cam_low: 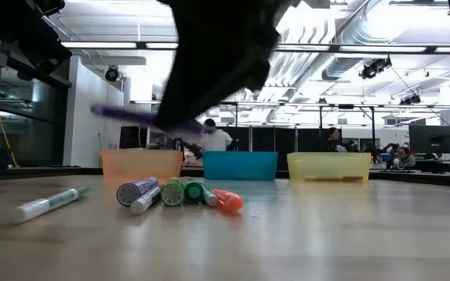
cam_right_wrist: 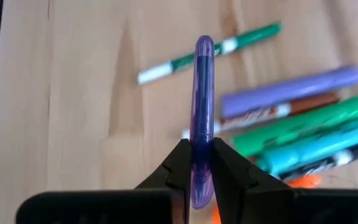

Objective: Pick & Place Markers
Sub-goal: Put the violet pen into the blue bin

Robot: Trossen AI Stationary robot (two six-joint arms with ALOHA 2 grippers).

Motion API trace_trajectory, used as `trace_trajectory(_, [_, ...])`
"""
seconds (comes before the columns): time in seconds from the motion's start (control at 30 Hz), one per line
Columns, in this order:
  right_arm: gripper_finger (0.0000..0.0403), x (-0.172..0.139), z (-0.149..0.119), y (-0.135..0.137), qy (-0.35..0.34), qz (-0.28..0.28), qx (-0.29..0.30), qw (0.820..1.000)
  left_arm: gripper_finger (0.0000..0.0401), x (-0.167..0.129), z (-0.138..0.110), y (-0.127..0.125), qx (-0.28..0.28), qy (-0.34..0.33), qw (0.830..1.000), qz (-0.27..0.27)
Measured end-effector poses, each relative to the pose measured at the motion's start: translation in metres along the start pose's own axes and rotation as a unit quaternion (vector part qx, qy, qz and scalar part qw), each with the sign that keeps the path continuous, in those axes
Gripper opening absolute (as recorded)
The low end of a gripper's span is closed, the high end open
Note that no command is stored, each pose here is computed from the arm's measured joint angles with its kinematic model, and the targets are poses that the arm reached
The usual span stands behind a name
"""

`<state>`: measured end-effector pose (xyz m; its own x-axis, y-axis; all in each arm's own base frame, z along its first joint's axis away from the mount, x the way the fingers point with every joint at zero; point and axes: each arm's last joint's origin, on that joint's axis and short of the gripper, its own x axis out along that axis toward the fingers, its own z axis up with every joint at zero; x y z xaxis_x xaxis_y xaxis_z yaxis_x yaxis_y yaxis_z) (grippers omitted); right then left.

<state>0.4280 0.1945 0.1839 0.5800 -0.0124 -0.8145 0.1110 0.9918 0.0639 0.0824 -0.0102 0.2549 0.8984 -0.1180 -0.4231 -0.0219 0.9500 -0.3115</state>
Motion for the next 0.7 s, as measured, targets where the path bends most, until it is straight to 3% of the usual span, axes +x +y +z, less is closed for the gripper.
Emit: trace_trajectory(0.7, [0.0032,-0.028,0.072,-0.040,-0.136,-0.101,0.073,0.983,0.0156,0.000,0.001,0.000,0.001,-0.003,1.000,0.000])
